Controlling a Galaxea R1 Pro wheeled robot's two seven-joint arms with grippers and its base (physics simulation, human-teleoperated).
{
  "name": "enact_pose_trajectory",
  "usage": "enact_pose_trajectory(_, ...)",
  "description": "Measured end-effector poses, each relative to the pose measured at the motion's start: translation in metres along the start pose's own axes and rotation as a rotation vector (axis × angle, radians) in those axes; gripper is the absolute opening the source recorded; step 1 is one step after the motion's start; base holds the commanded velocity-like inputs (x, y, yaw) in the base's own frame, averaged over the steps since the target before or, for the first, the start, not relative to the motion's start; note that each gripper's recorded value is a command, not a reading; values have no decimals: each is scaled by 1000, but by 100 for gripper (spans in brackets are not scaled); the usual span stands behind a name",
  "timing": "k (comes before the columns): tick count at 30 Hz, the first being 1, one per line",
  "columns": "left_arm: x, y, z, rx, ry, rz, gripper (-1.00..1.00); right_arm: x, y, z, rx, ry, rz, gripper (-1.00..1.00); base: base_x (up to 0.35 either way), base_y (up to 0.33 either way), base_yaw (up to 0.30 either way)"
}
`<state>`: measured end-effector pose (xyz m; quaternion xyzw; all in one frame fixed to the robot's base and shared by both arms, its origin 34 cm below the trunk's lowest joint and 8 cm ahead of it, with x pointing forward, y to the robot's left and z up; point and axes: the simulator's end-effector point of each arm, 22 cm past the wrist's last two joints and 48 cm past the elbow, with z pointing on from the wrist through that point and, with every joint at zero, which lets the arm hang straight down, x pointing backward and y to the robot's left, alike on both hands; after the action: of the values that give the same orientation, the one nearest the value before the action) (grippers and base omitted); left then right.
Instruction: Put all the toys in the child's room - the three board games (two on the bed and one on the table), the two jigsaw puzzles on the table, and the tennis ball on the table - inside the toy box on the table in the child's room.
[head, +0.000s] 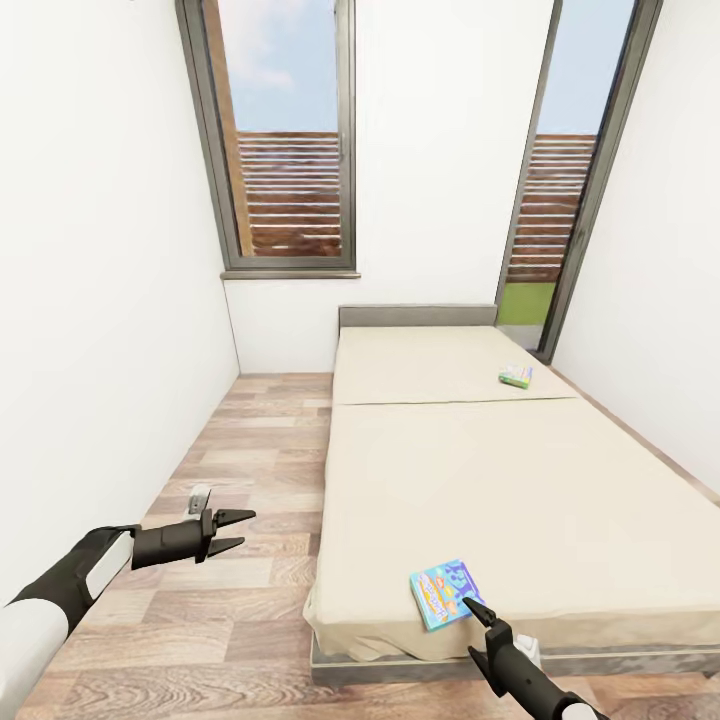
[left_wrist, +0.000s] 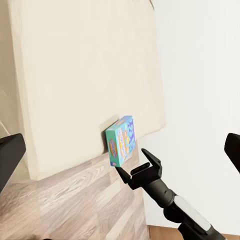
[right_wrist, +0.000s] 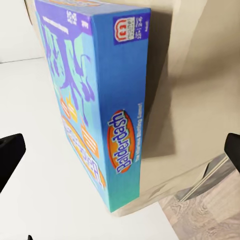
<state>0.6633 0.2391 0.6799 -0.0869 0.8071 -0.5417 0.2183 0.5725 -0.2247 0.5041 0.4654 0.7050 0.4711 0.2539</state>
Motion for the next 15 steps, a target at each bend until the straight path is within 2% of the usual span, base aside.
enact_pose_trajectory(15, 0, 1, 0, -3, 0, 1, 100, 0, 0, 0, 0, 0, 0, 100, 22, 7, 0)
